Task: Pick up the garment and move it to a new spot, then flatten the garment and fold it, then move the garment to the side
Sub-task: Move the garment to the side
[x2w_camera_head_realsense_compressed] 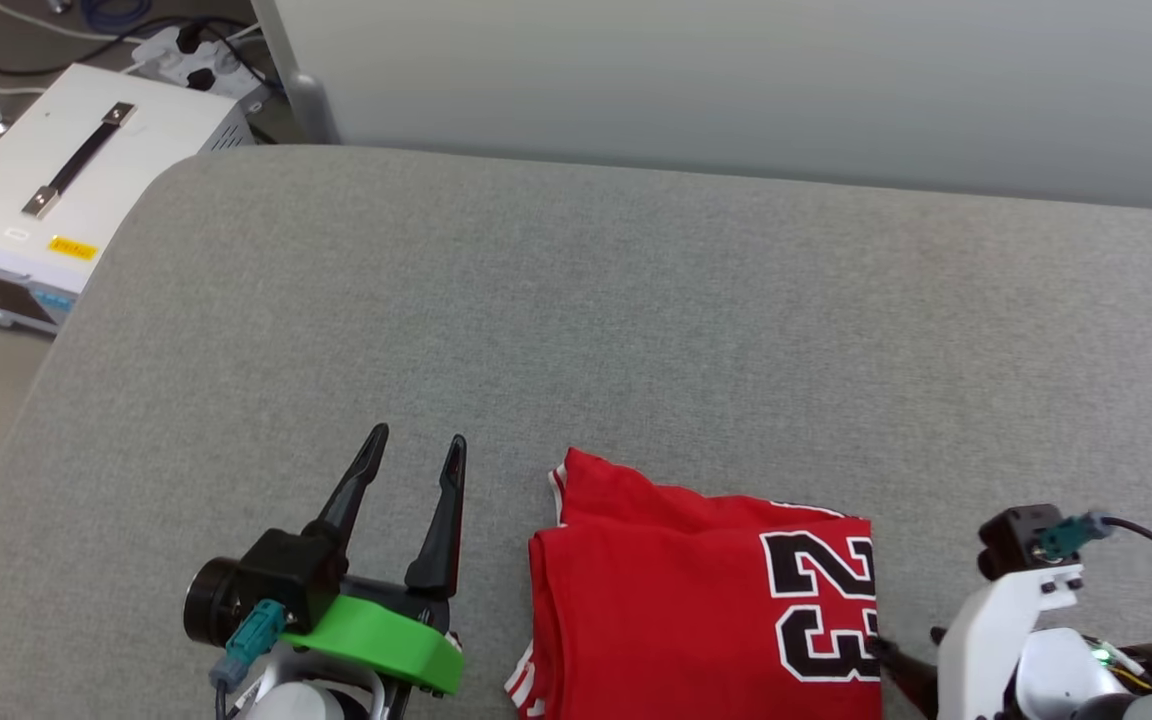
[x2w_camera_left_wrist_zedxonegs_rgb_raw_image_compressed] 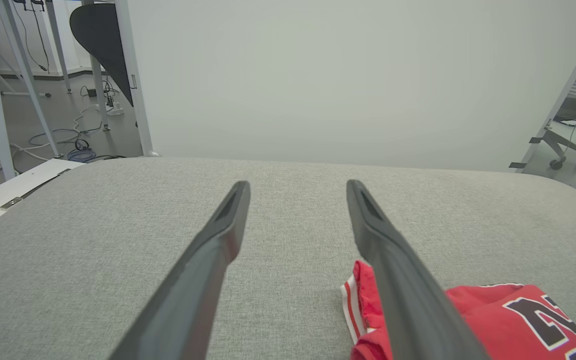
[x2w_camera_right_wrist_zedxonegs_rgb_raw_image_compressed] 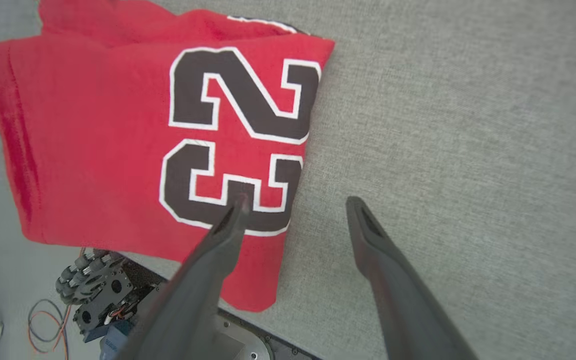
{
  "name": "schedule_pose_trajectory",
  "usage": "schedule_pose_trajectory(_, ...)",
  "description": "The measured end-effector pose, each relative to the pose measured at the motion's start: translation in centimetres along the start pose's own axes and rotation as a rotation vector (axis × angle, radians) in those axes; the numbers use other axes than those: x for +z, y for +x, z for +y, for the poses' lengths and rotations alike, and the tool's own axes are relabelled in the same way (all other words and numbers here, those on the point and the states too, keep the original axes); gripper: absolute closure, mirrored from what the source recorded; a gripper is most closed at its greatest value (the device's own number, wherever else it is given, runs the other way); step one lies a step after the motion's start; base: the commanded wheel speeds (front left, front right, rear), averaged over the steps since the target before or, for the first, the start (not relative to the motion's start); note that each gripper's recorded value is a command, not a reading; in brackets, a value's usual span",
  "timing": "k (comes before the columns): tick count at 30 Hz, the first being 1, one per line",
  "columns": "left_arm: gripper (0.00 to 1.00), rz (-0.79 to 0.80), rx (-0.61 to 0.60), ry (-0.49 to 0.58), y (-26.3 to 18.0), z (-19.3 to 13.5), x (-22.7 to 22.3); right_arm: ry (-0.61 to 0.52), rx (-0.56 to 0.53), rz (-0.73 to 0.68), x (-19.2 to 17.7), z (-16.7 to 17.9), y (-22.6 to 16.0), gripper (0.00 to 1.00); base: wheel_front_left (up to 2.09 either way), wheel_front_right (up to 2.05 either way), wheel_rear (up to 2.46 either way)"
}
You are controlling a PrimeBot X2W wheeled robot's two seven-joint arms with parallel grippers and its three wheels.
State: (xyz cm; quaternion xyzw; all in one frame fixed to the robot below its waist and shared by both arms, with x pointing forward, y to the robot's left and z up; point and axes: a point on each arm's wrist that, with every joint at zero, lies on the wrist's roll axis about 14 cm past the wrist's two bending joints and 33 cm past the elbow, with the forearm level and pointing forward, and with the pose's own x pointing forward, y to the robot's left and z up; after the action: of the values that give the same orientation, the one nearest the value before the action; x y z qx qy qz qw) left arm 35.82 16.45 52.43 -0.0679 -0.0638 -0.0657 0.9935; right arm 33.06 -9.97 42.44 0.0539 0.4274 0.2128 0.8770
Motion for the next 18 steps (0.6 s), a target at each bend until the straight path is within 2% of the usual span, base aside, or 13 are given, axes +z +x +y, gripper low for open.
schedule_pose_trajectory(5,0.0,0.017,0.011,0.012,0.2,0.5,-0.5,0.015,0.058,0.1,-0.8,1.8,1.9,0.0,0.0,0.0,0.0)
schedule_pose_trajectory(15,0.0,0.039,0.051,0.027,0.6,1.9,-1.1,0.026,0.094,0.25,-3.2,2.6,5.1,0.0,0.0,0.0,0.0)
schedule_pose_trajectory(16,0.0,0.042,0.055,0.027,0.6,2.1,-1.2,0.027,0.097,0.265,-3.5,2.7,5.3,0.09,0.0,0.0,0.0)
schedule_pose_trajectory(17,0.0,0.045,0.058,0.028,0.5,2.2,-1.3,0.023,0.103,0.276,-3.7,2.8,5.5,0.55,0.0,0.0,0.0)
schedule_pose_trajectory(18,0.0,0.047,0.06,0.028,0.5,2.2,-1.3,0.017,0.106,0.281,-3.8,2.9,5.6,0.89,0.0,0.0,0.0)
